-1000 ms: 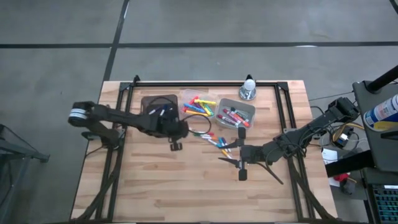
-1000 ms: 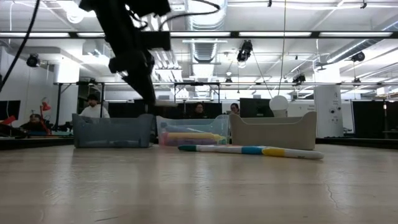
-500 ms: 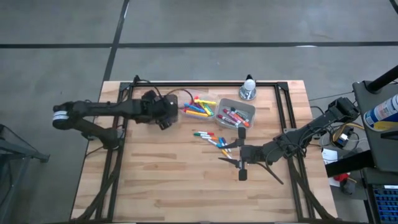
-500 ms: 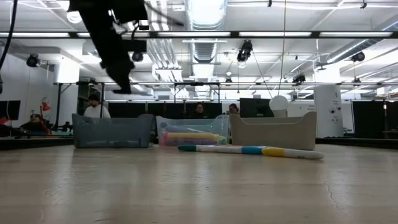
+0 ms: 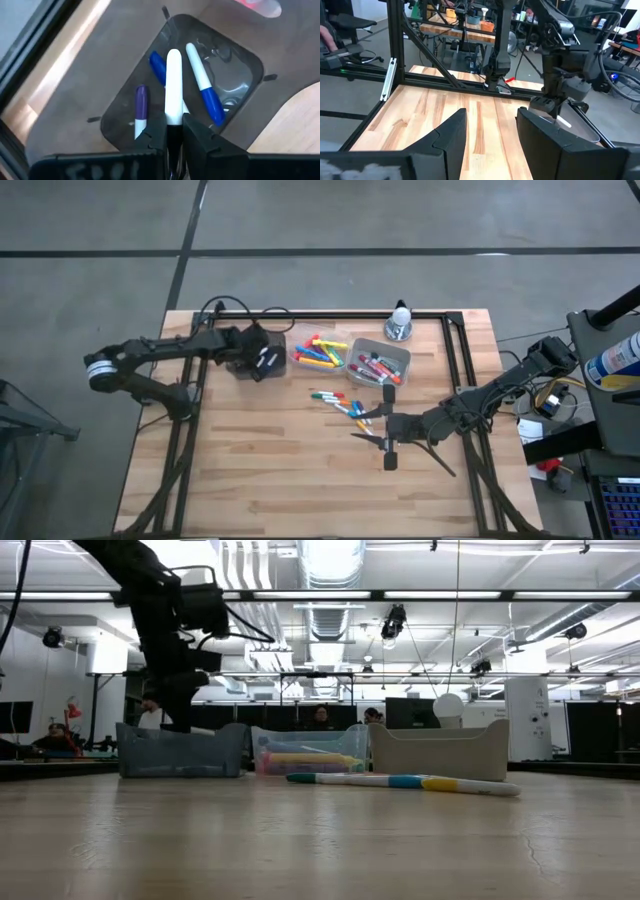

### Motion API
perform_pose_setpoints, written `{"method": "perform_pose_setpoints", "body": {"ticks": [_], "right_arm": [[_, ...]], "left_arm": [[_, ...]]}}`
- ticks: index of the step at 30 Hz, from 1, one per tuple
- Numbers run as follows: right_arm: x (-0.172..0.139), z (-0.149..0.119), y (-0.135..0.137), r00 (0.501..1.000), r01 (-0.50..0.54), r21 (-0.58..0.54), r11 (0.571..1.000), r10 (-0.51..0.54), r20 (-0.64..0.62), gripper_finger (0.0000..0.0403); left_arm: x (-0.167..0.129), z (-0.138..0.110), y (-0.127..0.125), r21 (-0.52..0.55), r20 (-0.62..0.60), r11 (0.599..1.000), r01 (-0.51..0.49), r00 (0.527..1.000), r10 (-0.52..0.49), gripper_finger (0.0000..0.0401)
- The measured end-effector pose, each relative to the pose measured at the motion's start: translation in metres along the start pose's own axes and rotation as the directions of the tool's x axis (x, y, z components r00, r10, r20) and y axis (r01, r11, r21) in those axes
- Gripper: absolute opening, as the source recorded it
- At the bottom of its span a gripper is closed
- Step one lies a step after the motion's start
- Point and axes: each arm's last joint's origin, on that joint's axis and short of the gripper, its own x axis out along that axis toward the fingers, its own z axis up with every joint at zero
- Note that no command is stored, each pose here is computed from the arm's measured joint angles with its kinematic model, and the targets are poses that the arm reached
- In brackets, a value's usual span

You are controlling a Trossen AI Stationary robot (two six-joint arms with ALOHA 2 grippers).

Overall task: Pick & Place Markers
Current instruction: Put the black mini marker into the black bin, then put the green mini marker into the black bin

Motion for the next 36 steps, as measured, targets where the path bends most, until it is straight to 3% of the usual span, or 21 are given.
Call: {"method": "perform_pose_setpoints", "body": {"ticks": [7, 18, 25, 31, 36], "right_arm": [[0.000, 0.000, 0.000, 1.000, 0.000, 0.000, 1.000, 0.000, 0.000, 0.0166], [0.000, 0.000, 0.000, 1.000, 0.000, 0.000, 1.000, 0.000, 0.000, 0.0166], [0.000, 0.000, 0.000, 1.000, 0.000, -0.002, 1.000, 0.000, 0.000, 0.0166], [0.000, 0.000, 0.000, 1.000, 0.000, -0.002, 1.000, 0.000, 0.000, 0.0166], [0.000, 0.000, 0.000, 1.000, 0.000, -0.001, 1.000, 0.000, 0.000, 0.0166]], "left_arm": [[0.004, -0.002, -0.001, -0.043, 0.019, 0.999, 0.005, 1.000, -0.004, 0.0043], [0.004, 0.003, -0.001, -0.044, 0.066, 0.999, 0.004, 0.998, -0.001, 0.0121], [-0.002, 0.006, -0.011, 0.078, 0.098, 0.997, 0.024, 0.995, -0.032, 0.0124], [-0.017, 0.016, -0.038, 0.188, 0.222, 0.965, 0.181, 0.950, -0.221, 0.0124], [-0.032, 0.018, -0.076, 0.373, 0.323, 0.859, 0.349, 0.820, -0.473, 0.0124]]}}
